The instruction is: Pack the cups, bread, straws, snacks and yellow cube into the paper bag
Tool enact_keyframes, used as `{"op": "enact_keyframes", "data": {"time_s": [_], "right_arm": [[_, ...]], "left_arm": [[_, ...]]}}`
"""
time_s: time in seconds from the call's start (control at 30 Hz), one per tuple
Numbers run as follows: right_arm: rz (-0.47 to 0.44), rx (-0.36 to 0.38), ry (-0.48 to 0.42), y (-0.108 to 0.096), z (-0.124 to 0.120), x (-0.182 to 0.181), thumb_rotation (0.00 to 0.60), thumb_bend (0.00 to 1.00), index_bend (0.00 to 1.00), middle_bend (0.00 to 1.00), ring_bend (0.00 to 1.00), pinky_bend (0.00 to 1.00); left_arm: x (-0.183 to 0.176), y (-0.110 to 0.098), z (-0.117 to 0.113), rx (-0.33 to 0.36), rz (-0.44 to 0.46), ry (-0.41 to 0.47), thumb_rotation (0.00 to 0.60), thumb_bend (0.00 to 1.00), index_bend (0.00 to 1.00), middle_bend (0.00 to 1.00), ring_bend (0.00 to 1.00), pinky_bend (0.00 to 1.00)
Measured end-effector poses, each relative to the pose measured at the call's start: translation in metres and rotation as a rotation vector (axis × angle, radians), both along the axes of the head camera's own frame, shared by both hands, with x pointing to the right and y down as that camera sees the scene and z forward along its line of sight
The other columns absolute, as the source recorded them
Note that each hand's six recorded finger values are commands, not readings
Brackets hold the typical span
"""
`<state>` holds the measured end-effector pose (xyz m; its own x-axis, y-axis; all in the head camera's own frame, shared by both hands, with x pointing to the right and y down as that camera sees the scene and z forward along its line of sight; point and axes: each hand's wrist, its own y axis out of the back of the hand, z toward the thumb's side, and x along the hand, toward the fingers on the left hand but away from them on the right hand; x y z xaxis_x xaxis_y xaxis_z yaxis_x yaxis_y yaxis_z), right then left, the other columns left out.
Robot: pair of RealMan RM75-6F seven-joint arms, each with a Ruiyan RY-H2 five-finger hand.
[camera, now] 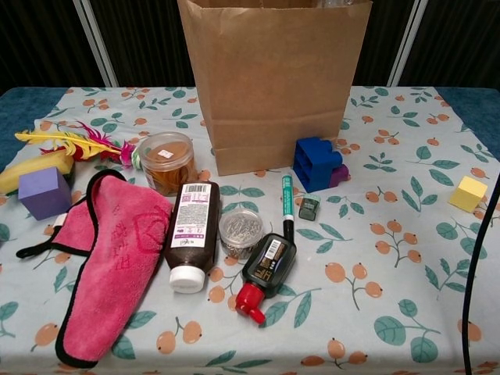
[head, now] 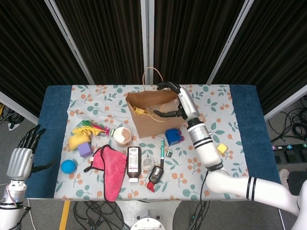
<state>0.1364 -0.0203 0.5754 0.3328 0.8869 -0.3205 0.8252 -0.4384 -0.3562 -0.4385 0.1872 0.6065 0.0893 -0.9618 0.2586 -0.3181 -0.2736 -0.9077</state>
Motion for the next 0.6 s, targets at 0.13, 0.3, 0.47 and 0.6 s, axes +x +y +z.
{"op": "enact_keyframes", "data": {"time_s": [0.13,0.3,0.47,0.6], "right_arm": [[-0.006,0.049,-0.008,0.0,-0.014,0.004,0.6,0.0,0.27,0.3,0.1,0.11],[-0.015,0.199,0.031,0.0,-0.051,0.021,0.6,0.0,0.27,0.31,0.12,0.11],[-0.012,0.355,0.264,0.007,-0.074,0.059,0.6,0.0,0.28,0.32,0.14,0.11],[-0.051,0.391,0.567,0.027,-0.07,0.103,0.6,0.0,0.33,0.32,0.17,0.12]], "left_arm": [[0.0,-0.001,-0.001,0.003,0.0,0.001,0.568,0.15,0.15,0.14,0.09,0.19],[0.002,-0.002,-0.001,0.006,-0.002,0.01,0.57,0.15,0.15,0.14,0.09,0.19],[0.007,-0.001,0.001,0.002,0.009,0.023,0.567,0.15,0.15,0.14,0.09,0.19],[0.013,-0.001,0.003,-0.001,0.025,0.032,0.569,0.15,0.15,0.14,0.09,0.19]]}}
